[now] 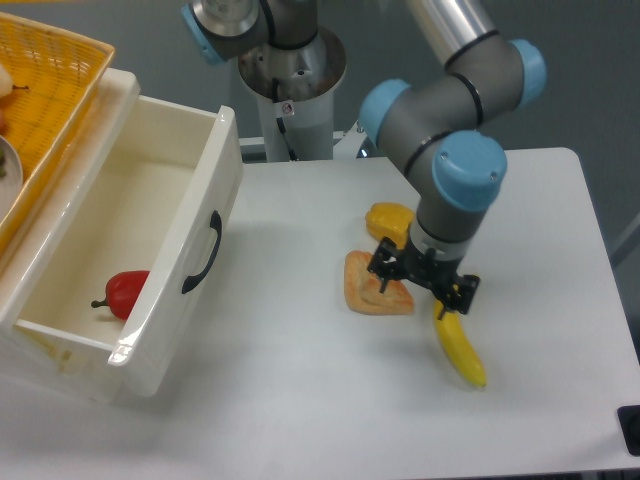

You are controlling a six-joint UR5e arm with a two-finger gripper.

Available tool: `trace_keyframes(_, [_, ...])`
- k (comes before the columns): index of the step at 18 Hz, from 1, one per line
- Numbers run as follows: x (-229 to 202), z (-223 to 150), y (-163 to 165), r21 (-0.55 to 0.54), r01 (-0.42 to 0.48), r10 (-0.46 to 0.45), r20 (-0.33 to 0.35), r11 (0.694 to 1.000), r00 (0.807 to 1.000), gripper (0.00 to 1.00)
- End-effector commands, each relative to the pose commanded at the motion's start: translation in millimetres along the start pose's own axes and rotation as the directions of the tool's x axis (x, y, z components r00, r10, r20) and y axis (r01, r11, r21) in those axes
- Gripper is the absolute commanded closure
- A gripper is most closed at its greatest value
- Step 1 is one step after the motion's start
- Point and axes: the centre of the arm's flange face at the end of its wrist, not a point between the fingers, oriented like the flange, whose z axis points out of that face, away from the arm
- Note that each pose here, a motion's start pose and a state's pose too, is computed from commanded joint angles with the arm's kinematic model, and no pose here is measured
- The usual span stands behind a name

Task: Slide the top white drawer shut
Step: 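Move the gripper over the bread toward the open white drawer's front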

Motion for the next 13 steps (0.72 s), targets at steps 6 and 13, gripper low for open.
trace_keyframes(6, [33.1,17.0,-10.0,-0.018,0.001,-0.004,-0.165,1.0,0.986,0.64])
trace_keyframes(13, [44.9,20.2,-25.6,0.1,0.033,-0.005,-0.273,0.994,0.962,1.0])
